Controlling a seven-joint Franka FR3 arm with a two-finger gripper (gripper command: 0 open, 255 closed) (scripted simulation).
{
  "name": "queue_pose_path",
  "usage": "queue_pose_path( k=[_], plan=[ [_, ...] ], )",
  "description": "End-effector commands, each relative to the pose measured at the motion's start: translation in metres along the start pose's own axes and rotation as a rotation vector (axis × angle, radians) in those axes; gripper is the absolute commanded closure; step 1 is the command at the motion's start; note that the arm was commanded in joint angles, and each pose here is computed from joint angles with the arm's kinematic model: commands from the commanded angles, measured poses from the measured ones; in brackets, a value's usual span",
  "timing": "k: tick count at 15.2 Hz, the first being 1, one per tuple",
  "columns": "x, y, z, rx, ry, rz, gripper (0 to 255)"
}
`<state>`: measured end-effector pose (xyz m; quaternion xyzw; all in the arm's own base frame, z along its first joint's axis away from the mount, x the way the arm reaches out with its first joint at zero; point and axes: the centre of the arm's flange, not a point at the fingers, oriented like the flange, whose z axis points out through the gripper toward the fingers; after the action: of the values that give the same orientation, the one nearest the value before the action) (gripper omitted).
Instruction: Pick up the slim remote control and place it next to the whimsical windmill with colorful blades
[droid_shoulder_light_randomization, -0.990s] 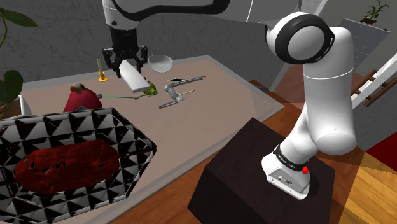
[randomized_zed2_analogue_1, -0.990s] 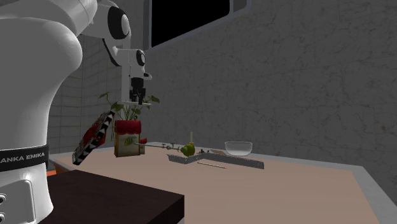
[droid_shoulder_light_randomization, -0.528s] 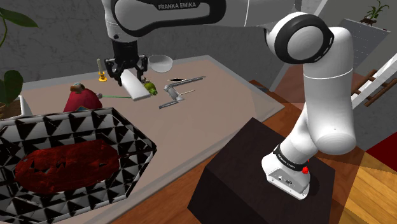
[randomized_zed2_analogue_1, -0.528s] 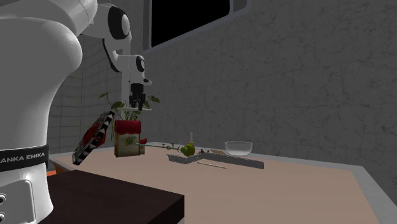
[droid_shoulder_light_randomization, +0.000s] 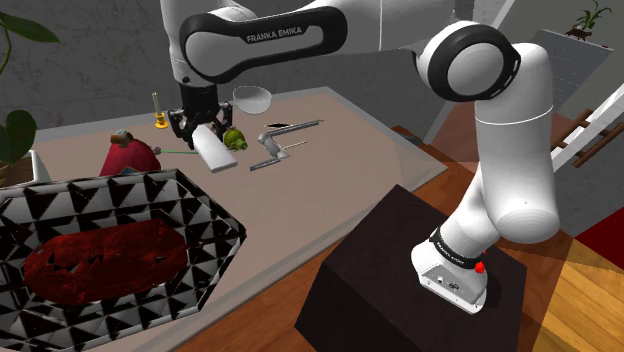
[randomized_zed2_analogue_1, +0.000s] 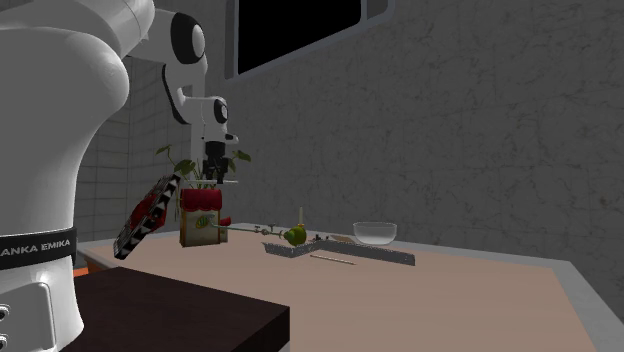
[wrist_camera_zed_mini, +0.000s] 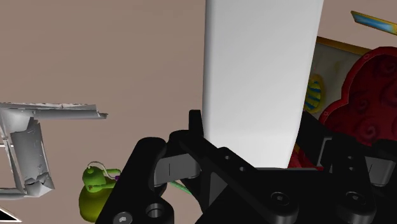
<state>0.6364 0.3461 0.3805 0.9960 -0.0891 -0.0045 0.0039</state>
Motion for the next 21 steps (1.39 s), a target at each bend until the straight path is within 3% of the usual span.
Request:
queue_pose_path(
  k=[1,21],
  plan=[
    [0.0,0.0,0.011,0.001,0.001,0.0,255],
    [0.001,0.0,0.117,0.001,0.001,0.0,255]
  ],
)
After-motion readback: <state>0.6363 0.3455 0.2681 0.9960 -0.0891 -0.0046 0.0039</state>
